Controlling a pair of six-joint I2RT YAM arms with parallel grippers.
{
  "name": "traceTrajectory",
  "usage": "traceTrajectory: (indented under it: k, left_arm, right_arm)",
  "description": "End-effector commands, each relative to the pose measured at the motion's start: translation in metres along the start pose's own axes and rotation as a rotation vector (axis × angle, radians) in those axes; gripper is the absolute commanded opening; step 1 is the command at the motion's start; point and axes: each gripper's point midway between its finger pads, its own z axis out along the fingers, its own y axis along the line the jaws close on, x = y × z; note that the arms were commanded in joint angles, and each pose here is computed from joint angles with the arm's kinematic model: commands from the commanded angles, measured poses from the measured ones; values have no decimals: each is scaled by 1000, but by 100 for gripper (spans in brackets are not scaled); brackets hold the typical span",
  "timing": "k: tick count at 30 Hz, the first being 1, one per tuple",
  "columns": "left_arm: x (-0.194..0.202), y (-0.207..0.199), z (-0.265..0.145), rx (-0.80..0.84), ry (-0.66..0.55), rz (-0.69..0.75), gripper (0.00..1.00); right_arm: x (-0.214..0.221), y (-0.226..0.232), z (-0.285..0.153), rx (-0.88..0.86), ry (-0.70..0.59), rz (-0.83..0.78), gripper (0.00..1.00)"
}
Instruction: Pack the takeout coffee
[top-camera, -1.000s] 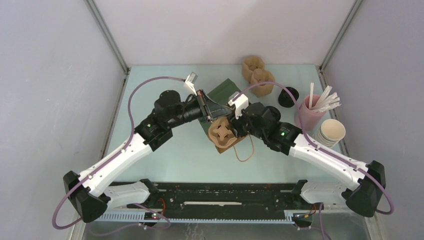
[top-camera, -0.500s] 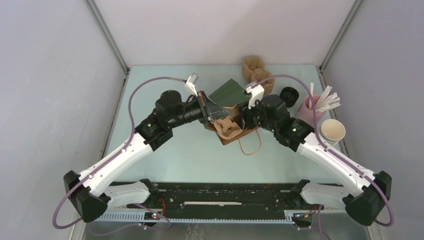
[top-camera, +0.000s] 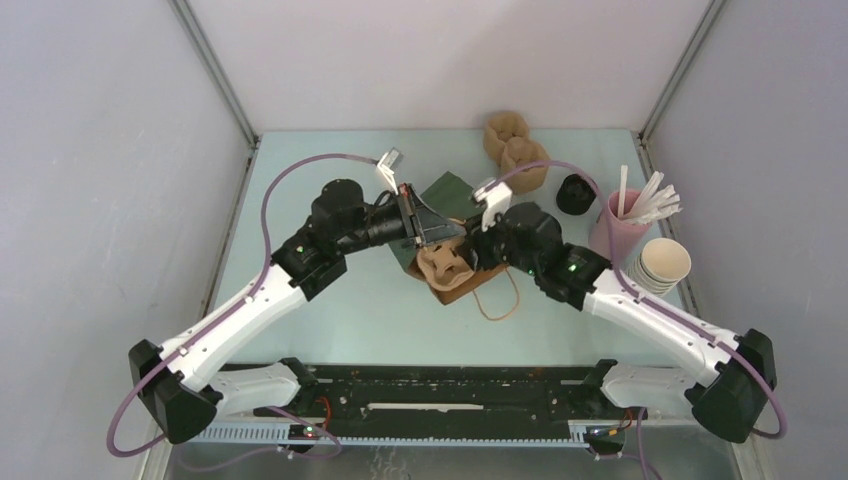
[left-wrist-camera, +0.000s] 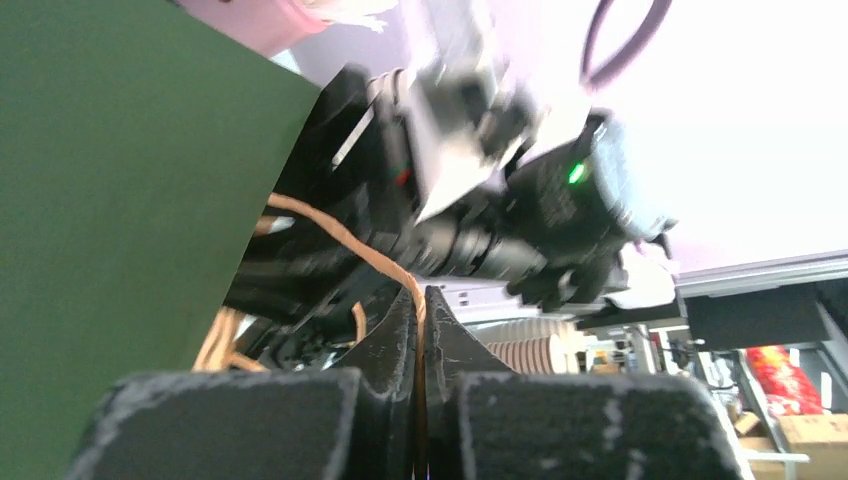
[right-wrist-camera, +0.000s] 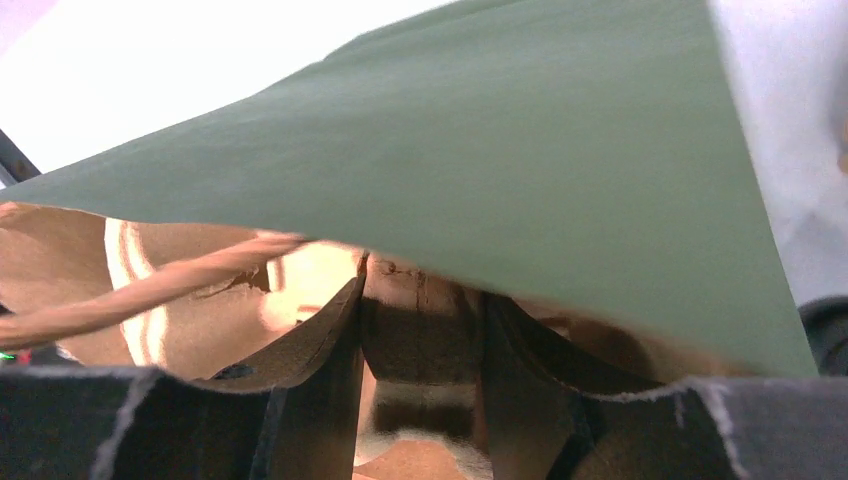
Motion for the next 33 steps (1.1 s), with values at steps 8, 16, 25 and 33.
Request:
traceTrajectory:
  k: [8,16,25,33]
  left_arm:
    - [-25,-72,-17,323,-112,-272,0]
    - [-19,-95,-21,462,-69,-447,0]
    - [-10,-77,-21,443,-83,-541,0]
    - [-14,-12,-22,329,-179,-563,0]
  right_arm:
    - [-39,30,-25,19,-239,-424,34]
    - [-35,50,-73,-67,-201,-457,38]
    - [0,58,-94,-104,-8,-528,40]
    - [24,65,-67,-155,107,-676,46]
